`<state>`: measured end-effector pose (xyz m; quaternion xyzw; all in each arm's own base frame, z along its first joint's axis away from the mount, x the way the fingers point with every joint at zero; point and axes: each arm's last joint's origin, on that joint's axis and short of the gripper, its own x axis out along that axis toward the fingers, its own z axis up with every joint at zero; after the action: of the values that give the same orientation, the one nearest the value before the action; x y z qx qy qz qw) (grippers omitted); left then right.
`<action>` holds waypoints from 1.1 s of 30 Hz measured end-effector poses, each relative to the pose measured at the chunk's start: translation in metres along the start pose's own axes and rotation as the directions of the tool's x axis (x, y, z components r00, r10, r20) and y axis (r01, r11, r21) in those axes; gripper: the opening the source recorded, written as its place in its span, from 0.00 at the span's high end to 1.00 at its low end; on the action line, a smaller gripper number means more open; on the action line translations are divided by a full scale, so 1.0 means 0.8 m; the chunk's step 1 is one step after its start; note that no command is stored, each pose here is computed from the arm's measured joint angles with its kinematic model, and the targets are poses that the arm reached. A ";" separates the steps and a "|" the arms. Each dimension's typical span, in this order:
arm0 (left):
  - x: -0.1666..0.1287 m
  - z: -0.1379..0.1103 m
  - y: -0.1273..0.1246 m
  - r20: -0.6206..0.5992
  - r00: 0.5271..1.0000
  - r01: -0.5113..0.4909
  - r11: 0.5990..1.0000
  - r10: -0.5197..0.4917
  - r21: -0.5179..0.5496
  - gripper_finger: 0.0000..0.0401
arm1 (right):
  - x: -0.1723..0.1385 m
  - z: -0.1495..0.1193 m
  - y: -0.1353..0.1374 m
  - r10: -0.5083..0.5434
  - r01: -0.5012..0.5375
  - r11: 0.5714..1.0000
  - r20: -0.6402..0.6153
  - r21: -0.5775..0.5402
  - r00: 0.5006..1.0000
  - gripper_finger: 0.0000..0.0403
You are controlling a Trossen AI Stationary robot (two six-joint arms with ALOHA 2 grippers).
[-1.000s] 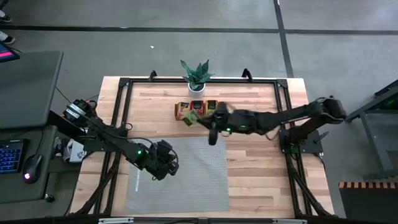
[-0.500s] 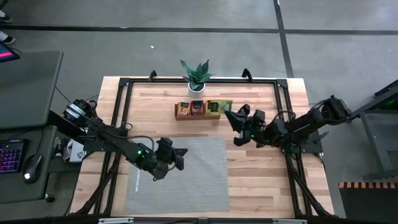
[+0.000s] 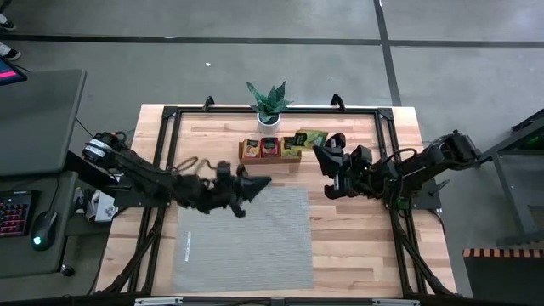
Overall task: Pick & Place Tea
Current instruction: Put the yellow tea bag into the right section of the wooden organizer
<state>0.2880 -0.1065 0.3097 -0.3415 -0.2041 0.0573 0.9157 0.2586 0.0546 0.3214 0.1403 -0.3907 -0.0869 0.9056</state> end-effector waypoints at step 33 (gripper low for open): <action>0.045 0.069 0.011 0.061 0.993 0.091 0.990 -0.098 0.109 0.33 | 0.061 -0.001 0.011 -0.014 0.012 1.000 -0.182 -0.009 0.983 1.00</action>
<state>0.2984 -0.0576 0.3536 -0.2802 -0.2468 0.0357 0.9270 0.2929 0.0503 0.3572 0.1466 -0.3050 -0.0811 0.9375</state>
